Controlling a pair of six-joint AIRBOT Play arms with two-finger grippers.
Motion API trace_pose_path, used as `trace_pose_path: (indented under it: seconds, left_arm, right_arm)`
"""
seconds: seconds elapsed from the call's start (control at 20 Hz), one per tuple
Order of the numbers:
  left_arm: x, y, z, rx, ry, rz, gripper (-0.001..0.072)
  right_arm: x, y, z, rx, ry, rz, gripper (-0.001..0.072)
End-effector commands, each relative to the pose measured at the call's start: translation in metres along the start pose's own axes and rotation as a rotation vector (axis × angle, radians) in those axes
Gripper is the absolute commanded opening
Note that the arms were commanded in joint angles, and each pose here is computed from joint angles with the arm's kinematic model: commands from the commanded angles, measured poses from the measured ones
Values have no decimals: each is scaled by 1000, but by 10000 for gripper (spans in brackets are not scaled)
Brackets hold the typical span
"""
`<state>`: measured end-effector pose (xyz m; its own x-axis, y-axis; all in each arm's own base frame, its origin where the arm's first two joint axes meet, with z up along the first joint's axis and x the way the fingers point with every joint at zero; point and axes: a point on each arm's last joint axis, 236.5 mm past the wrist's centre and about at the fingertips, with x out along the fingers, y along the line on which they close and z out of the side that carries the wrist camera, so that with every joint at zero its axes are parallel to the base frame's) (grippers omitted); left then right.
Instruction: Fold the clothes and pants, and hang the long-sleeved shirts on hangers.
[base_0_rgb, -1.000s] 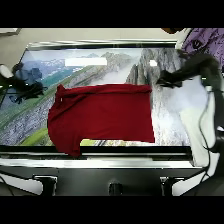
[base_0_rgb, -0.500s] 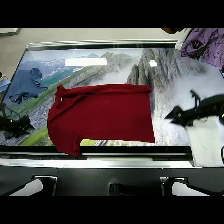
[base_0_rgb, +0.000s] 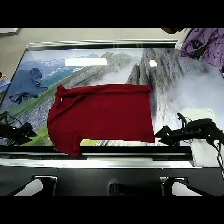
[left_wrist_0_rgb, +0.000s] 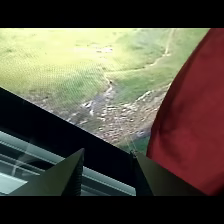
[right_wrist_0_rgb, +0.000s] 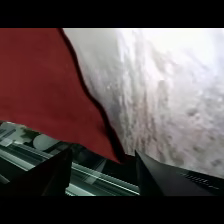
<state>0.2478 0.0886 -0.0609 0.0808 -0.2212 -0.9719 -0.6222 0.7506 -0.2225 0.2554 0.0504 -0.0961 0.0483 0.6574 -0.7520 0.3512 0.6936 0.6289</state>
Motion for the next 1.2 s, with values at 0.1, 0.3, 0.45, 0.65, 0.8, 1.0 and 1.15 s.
trace_pose_path:
  seconds: [0.1,0.3,0.45,0.65,0.8,1.0,1.15]
  left_arm:
    - [0,-1,-1,-48,2,-8,652]
    - [1,-33,1,119,-21,-147,670]
    - [10,-62,4,174,-75,-288,670]
    - [30,-73,0,165,-92,-370,670]
    - [45,-69,-7,159,-41,-366,670]
    - [47,-66,-10,162,-27,-359,666]
    - [49,-67,-11,157,-16,-364,643]
  right_arm:
    - [29,8,-4,-59,0,-37,438]
    - [33,14,-6,-90,-1,-46,27]
    - [25,21,-2,-112,-35,-45,29]
    - [16,29,-1,-123,-70,-42,29]
    - [12,33,0,-123,-88,-41,29]
    - [12,35,-7,-106,-61,-31,29]
    - [12,36,-8,-106,-59,-30,29]
